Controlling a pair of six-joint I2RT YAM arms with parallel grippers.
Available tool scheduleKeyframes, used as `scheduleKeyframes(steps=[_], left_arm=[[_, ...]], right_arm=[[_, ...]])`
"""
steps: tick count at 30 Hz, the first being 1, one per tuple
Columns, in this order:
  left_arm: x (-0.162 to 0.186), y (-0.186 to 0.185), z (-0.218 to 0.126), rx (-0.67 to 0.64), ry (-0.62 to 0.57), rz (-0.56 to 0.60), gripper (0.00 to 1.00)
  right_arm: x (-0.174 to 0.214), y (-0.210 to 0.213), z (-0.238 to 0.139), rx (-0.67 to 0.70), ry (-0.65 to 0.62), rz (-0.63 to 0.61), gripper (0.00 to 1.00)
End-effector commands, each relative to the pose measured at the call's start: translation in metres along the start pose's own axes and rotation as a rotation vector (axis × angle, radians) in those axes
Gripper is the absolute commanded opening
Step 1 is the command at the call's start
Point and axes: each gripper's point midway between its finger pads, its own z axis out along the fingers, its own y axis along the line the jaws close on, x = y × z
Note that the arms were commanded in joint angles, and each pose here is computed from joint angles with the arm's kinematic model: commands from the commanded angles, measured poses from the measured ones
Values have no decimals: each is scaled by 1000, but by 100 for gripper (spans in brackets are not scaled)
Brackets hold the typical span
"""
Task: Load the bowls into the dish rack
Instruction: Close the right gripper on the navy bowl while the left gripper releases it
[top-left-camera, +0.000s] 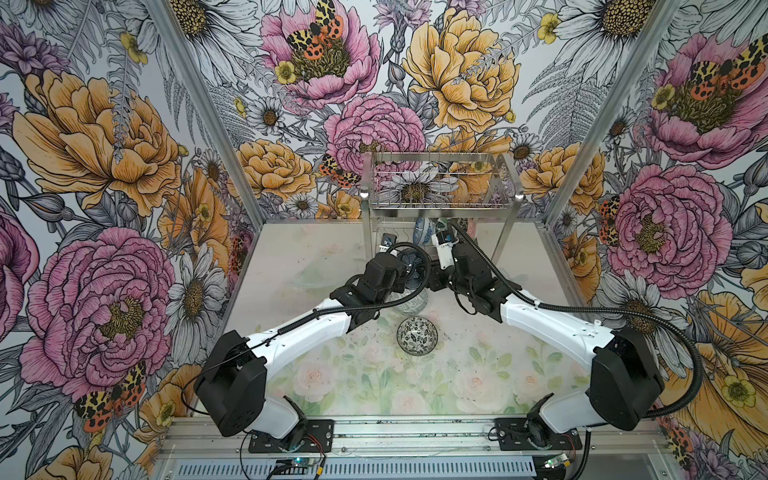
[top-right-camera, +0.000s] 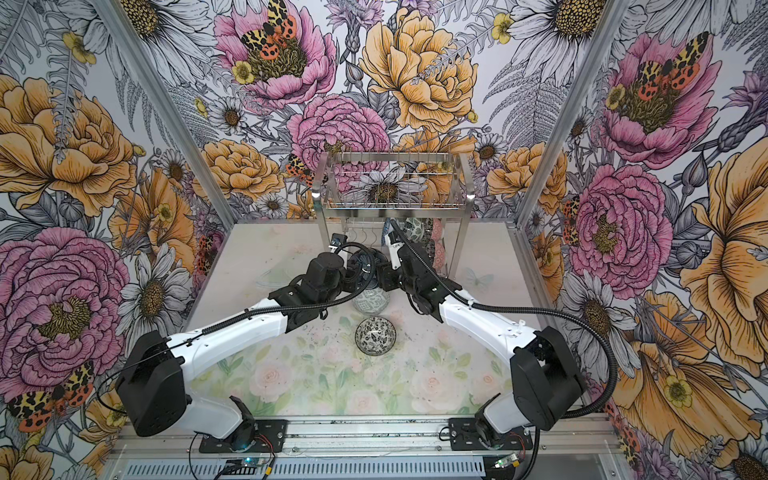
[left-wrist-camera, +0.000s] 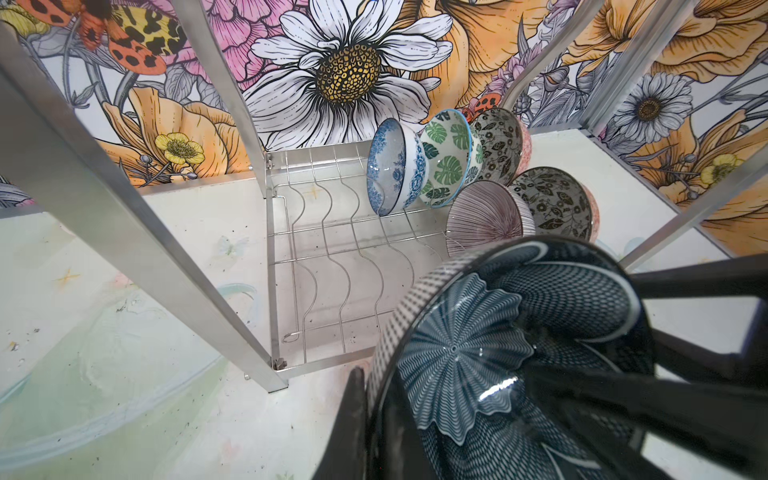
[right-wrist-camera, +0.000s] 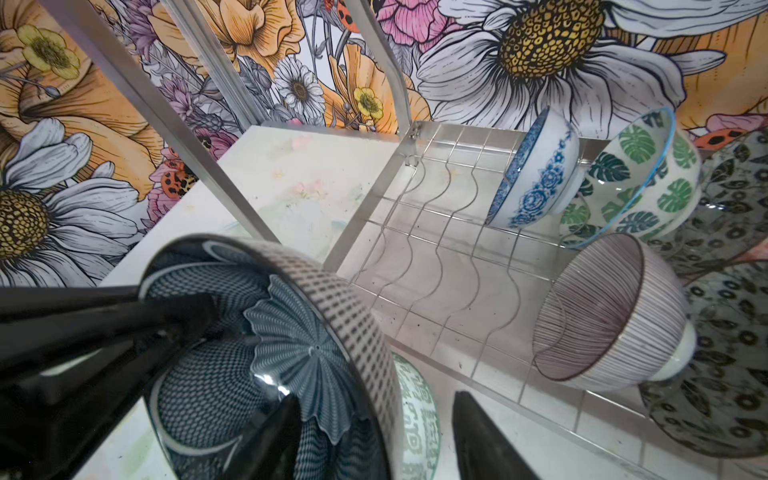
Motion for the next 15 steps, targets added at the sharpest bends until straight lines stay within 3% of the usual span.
scheduleKeyframes(steps=[1, 9, 15], left_arm=[[-34, -4, -14, 50, -114, -61, 0], [-35, -3, -18, 58, -133, -72, 0], [-33, 1, -20, 52, -130, -75, 0]], right_arm=[[-24, 13, 2, -49, -64, 20, 41], [-23, 13, 1, -46, -60, 26, 2], [-26, 9, -3, -23, -68, 7, 0]])
